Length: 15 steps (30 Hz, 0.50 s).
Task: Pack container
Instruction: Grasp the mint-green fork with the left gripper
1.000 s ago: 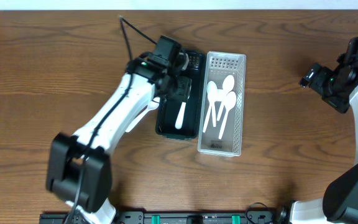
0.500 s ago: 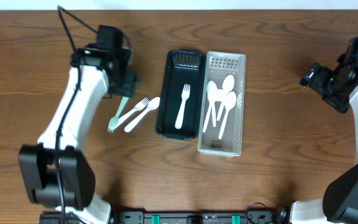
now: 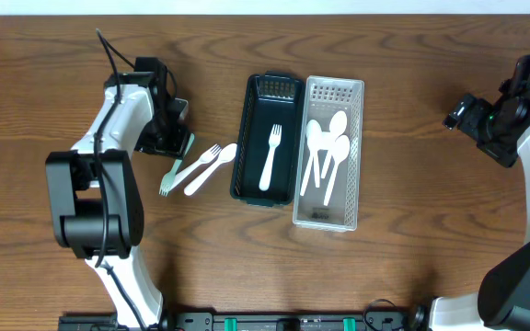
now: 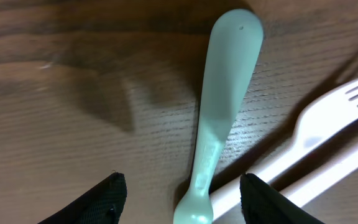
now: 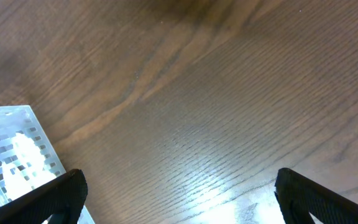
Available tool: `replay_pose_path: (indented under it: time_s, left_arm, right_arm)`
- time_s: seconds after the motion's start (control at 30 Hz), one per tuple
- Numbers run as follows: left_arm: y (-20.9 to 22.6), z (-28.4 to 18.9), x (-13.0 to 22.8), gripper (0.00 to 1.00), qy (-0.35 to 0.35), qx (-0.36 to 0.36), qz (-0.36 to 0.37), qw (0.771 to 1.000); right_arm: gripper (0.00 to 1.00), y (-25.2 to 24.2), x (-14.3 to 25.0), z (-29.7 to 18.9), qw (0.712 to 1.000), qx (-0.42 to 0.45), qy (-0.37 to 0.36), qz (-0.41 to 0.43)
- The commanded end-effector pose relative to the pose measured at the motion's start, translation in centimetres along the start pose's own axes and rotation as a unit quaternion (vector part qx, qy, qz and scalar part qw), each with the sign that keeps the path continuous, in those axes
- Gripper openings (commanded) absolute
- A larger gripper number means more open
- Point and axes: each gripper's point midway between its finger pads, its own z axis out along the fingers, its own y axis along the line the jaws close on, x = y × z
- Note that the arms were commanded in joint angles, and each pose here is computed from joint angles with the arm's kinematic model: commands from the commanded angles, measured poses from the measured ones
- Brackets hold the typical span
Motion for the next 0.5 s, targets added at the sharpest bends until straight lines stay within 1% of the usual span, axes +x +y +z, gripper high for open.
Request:
replay_pose_path:
  time_s: [0.0,0.33,0.4,0.47]
  left_arm:
    - [-0.2,0.8,0.1,0.61,0.009,0.01,0.024,1.0]
    - [-0.4,3.4,1.0,0.58,0.043,0.018,0.023,0.999]
    - [-0.4,3.7,1.0,0.54,0.047,0.019,0.023,0.998]
    - [-0.4,4.0,1.1,0.44,0.05,0.02,0.023,0.998]
  right_arm:
    - [0.99,-0.3,-0.1,0.1,1.0,0.007,-0.001,-0.005]
    - [0.99,-0.3,-0.1,0.1,1.0,0.007,-0.001,-0.005]
    - [0.99,-0.3,-0.1,0.1,1.0,0.007,-0.002,-0.005]
    - [0.99,-0.3,-0.1,0.1,1.0,0.007,-0.002,-0.005]
